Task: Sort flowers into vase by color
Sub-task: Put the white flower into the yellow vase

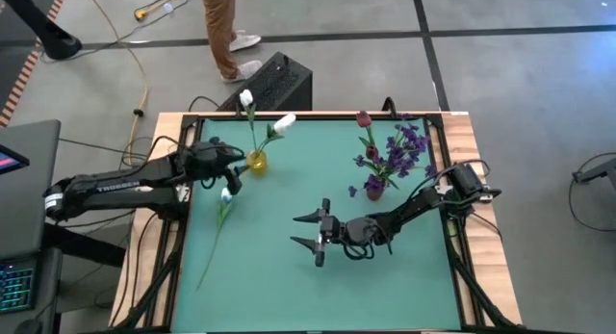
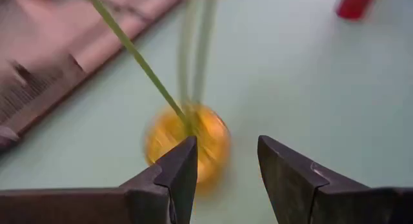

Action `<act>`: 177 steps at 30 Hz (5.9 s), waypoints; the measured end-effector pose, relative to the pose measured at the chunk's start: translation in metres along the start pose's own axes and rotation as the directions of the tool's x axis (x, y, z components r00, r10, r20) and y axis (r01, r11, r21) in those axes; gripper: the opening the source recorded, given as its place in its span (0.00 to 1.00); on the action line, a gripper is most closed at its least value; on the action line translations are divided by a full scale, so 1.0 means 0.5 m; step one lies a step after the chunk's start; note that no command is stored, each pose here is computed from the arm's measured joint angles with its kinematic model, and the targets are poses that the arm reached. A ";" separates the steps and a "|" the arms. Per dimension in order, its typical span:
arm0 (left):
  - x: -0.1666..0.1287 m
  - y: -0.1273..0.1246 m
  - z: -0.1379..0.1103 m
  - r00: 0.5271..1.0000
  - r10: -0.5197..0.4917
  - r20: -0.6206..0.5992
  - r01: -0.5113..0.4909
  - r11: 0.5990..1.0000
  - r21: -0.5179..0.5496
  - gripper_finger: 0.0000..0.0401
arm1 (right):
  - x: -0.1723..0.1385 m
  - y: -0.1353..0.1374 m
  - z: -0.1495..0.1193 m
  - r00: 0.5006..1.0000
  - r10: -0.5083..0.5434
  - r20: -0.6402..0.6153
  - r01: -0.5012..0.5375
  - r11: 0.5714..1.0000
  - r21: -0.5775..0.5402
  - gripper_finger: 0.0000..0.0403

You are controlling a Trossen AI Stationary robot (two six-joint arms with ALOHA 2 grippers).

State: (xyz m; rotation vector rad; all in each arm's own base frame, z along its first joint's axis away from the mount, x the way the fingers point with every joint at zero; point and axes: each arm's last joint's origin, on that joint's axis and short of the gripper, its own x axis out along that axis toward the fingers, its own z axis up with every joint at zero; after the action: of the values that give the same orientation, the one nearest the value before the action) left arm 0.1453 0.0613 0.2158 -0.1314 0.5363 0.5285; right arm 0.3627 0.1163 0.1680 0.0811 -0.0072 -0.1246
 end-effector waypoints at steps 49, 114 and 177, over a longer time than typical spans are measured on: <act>-0.034 -0.214 -0.176 0.531 -0.117 -0.839 -0.228 0.934 -0.275 0.32 | -0.017 0.028 -0.028 0.992 0.033 -0.123 -0.041 0.997 -0.062 0.69; -0.058 -0.206 0.184 0.948 -0.149 0.280 0.033 0.925 0.379 0.00 | -0.015 0.023 -0.032 0.990 0.019 -0.143 -0.030 0.997 -0.072 0.69; -0.022 -0.001 0.111 0.815 0.168 0.555 -0.254 0.964 0.082 0.00 | -0.012 0.012 -0.041 0.981 -0.001 -0.192 -0.013 0.997 -0.074 0.69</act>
State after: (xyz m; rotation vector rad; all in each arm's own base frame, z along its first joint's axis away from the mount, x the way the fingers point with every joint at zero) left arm 0.1626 0.0702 0.2692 0.2286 0.0254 0.7082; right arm 0.3575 0.1248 0.1478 0.0180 0.1896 -0.1105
